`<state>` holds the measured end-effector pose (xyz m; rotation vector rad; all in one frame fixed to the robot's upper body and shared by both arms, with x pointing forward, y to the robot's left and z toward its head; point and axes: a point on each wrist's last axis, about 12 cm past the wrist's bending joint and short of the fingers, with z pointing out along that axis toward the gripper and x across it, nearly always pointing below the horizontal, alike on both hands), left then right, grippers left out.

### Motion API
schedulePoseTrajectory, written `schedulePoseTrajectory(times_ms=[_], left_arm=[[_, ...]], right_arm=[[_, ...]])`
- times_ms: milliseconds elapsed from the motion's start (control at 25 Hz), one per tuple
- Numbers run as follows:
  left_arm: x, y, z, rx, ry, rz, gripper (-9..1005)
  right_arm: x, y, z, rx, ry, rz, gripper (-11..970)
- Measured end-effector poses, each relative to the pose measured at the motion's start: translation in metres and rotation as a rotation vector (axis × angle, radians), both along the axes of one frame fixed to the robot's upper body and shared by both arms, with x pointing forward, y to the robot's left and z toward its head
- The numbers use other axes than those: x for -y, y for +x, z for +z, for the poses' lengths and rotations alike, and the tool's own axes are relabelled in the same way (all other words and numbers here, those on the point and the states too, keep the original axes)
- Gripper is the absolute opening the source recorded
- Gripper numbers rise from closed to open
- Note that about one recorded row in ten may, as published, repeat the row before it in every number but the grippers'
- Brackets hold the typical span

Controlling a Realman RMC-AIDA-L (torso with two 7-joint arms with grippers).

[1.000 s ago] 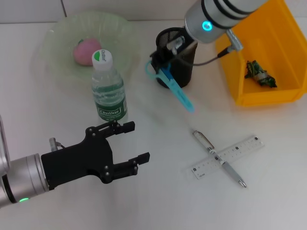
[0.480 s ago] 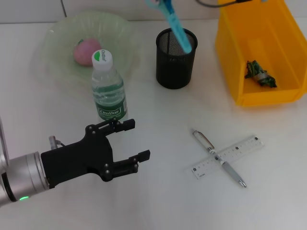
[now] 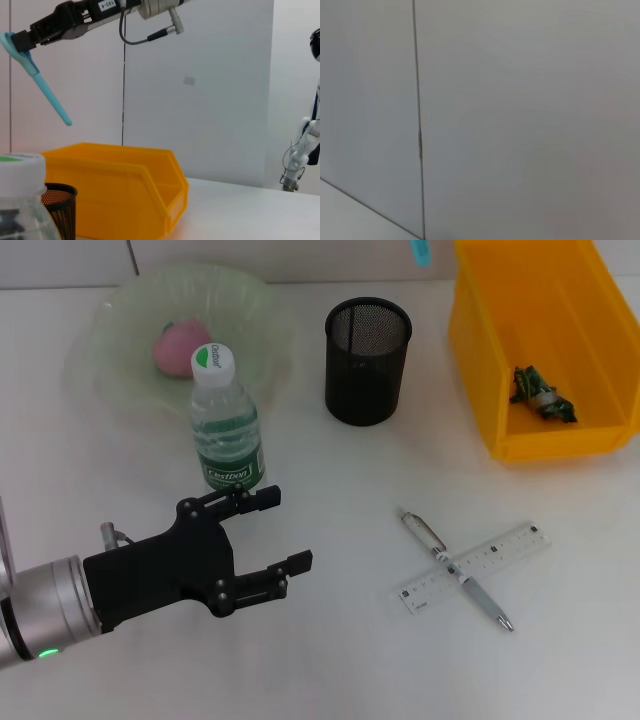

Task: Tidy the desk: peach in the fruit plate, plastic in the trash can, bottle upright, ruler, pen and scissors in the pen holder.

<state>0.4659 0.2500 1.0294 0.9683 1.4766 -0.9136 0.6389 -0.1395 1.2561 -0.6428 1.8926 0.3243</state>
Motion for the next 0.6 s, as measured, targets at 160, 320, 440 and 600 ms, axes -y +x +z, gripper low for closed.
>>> schedulePoseTrajectory(times_ms=[160,320,440,600], left_arm=[[0.0,0.0,0.0,0.0,-0.001,0.001,768],[-0.001,0.002,0.001,0.004,-0.001,0.003,768],[-0.001,0.002,0.001,0.005,-0.002,0.004,768],[-0.001,0.002,0.002,0.006,-0.003,0.003,768]], right_arm=[[-0.004,-0.002,-0.011,0.038,0.009,0.001,162],[-0.009,-0.005,-0.029,0.037,0.031,0.004,166],[-0.013,-0.007,-0.042,0.039,0.043,0.005,170],[-0.018,-0.006,-0.06,0.024,0.044,0.003,174]])
